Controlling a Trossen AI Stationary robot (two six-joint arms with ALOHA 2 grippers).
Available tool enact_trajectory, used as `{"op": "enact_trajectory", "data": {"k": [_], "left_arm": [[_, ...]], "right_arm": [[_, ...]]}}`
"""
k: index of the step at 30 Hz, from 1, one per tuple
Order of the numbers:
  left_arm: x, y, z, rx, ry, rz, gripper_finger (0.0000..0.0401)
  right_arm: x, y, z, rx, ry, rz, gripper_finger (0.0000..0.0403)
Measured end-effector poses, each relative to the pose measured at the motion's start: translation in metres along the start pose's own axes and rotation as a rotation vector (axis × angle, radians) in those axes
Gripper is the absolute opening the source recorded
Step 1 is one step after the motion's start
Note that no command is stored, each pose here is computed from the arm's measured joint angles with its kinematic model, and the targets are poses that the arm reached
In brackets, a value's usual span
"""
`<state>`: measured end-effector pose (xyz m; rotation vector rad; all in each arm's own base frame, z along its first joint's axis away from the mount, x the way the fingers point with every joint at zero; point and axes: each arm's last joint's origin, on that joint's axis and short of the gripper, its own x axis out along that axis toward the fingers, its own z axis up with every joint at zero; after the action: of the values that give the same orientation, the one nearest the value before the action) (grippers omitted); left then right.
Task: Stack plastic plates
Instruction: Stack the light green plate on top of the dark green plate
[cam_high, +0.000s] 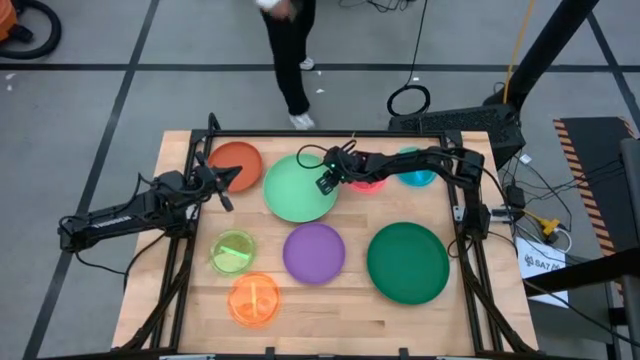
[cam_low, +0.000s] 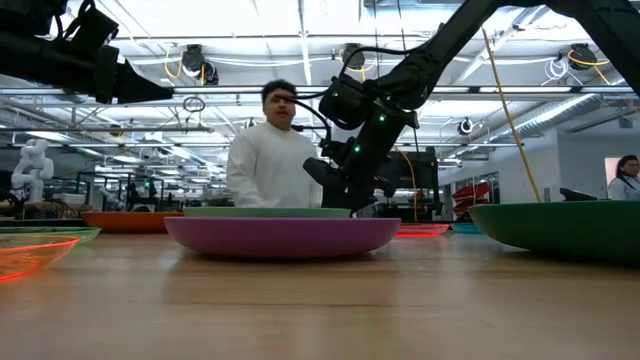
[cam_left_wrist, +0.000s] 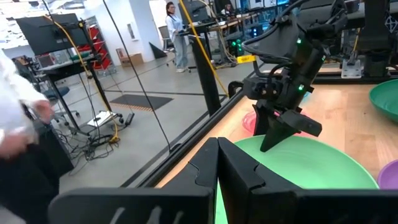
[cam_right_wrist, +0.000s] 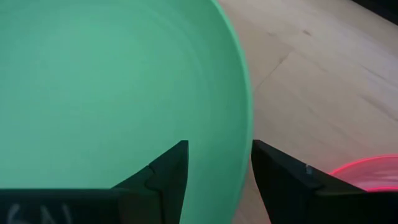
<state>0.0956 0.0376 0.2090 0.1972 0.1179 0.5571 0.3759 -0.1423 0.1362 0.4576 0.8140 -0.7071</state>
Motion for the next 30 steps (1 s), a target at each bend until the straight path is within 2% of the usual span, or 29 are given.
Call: {"op": "enact_trajectory", "data": {"k": [6,18,30], "left_arm": [[0.0,0.0,0.0,-0.002,0.0,0.0,0.0012],[0.0,0.0,-0.001,-0.002,0.007,-0.001,0.0012],[0.0,0.0,-0.001,-0.001,0.006,-0.001,0.0012]], "right_arm": [[0.0,0.003,-0.002,-0.007,0.002,0.004,0.017],[0.02,0.004,-0.01,0.01,0.006,-0.001,0.0166],[0.02,0.007,-0.005,0.117,-0.055,0.033,0.007]]}}
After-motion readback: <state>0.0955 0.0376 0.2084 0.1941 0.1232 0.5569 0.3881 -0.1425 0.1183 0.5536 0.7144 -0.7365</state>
